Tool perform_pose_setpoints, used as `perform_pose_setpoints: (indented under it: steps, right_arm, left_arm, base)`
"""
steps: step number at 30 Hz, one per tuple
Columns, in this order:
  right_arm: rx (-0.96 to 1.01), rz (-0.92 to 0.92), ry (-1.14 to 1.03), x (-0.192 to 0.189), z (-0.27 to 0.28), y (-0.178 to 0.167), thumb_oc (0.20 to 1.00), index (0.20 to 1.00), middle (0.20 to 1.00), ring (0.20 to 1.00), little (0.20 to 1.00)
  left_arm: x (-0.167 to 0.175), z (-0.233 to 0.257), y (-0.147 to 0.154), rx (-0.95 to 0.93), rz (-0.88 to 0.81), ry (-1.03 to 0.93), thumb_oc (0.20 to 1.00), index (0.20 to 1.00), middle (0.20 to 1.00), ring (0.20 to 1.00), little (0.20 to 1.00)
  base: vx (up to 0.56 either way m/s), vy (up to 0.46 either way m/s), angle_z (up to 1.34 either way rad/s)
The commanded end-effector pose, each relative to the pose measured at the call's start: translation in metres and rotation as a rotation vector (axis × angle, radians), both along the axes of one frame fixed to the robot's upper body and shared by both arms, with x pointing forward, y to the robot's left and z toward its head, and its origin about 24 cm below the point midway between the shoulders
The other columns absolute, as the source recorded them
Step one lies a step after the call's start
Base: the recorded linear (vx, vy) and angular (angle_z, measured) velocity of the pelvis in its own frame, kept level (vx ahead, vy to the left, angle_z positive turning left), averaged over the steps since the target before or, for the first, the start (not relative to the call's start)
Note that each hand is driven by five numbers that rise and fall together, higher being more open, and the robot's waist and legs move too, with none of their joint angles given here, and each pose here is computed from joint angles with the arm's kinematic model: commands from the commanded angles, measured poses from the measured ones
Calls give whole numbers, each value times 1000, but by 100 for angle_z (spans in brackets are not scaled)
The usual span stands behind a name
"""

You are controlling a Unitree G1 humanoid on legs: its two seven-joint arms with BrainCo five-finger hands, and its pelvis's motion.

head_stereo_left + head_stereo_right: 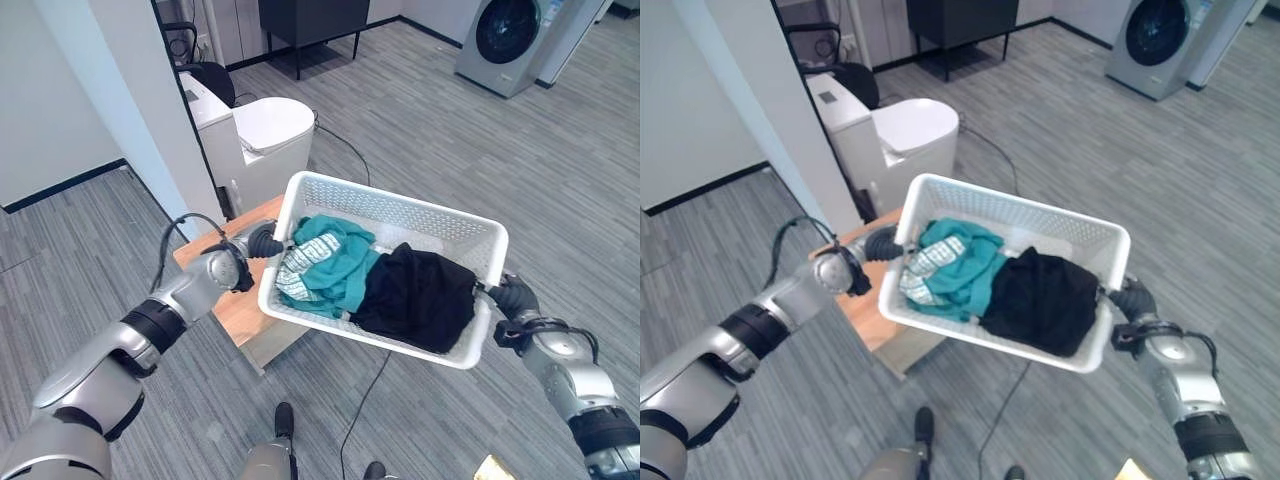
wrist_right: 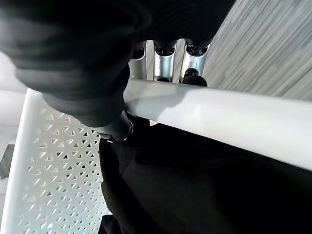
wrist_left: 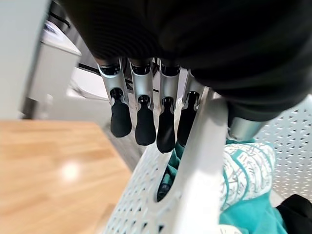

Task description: Grab the laundry basket,head to the washer,open it,put in the laundry and shut it.

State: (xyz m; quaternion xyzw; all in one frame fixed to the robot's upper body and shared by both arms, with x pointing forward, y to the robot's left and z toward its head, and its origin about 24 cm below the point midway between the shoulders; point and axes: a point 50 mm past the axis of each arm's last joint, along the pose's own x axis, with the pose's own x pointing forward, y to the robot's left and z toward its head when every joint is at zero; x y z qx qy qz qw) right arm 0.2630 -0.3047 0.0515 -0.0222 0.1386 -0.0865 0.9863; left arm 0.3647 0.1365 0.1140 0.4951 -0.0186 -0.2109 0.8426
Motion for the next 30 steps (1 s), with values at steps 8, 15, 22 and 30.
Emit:
perform_pose_setpoints:
  steps: [8, 15, 22, 30]
  right_arm:
    - [27, 241, -346, 25, 76, 37, 200, 200, 200, 200, 200]
    - [23, 274, -361, 22, 86, 36, 200, 200, 200, 200, 200]
    - [2, 277, -345, 21, 85, 37, 200, 200, 200, 200, 200]
    - [40, 282, -344, 42, 77, 55, 200, 200, 200, 200, 200]
  left_arm:
    - [4, 54, -86, -138, -263, -178, 200, 200, 200, 200, 200]
    - [11, 57, -77, -171, -206, -167, 200, 200, 200, 200, 200]
    - [11, 58, -61, -202, -162, -176, 200, 200, 200, 200, 200]
    - [10, 49, -50, -182, -143, -149, 200, 200, 200, 200, 200]
  base:
    - [-22, -176, 18]
    - [-4, -271, 18]
    - [16, -105, -19]
    - [231, -17, -34]
